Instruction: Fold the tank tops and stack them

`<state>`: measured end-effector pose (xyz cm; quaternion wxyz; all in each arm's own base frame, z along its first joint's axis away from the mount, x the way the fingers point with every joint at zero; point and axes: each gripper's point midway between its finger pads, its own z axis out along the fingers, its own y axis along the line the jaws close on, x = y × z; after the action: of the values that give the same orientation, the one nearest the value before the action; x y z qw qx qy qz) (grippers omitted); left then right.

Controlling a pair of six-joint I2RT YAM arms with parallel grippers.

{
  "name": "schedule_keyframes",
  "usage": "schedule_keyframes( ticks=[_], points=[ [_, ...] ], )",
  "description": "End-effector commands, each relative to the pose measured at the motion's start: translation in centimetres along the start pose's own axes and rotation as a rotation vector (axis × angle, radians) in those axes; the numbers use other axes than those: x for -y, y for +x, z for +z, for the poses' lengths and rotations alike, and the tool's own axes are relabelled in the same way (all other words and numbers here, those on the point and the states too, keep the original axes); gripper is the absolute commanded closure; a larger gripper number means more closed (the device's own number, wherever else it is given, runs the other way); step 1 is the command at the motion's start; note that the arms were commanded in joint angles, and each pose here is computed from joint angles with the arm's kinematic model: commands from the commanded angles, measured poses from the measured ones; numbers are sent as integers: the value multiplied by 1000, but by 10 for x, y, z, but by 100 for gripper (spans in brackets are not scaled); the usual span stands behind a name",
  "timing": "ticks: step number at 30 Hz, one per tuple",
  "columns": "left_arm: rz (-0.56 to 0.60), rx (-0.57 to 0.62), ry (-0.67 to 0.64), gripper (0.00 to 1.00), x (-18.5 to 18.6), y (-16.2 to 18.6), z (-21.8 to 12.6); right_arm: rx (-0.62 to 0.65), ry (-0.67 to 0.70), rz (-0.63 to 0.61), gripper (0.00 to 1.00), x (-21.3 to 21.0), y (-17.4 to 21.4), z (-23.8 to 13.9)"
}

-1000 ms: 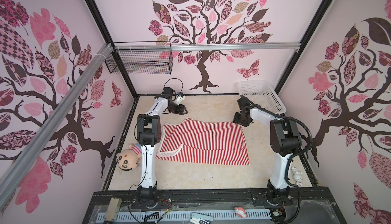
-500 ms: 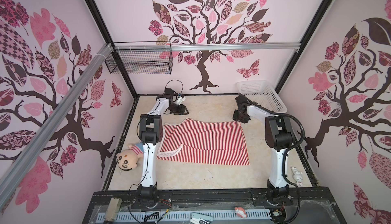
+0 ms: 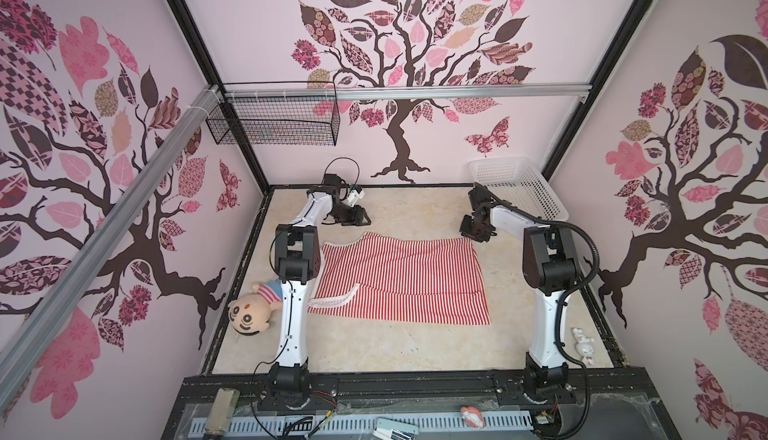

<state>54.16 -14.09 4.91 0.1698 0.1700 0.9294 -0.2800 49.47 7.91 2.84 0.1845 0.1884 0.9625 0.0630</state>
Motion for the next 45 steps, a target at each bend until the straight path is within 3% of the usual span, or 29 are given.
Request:
schedule_keyframes(
  ticks=[1, 4, 11, 16, 31, 39, 45],
  points=[
    [-16, -12, 3, 48, -2, 2, 4, -14, -11, 0, 65, -1, 2, -5],
    [-23, -16, 4, 48, -2, 3, 5, -18, -20, 0, 67, -3, 2, -4],
    [-25, -15, 19, 49, 1, 2, 5, -6, -30, 4, 95, -4, 0, -12],
    [-33, -27, 40, 48, 6, 4, 5, 26, -36, 6, 99, -4, -4, -27],
    [0, -152, -12, 52, 12, 31, 15, 66, -112, 10, 100, -14, -6, -58],
    [-2, -173, -14, 65, 15, 36, 22, 66, -118, 3, 100, -15, -4, -62],
    [-4, -140, -36, 85, 11, 29, 19, 70, -112, -2, 99, -14, -4, -65]
  ],
)
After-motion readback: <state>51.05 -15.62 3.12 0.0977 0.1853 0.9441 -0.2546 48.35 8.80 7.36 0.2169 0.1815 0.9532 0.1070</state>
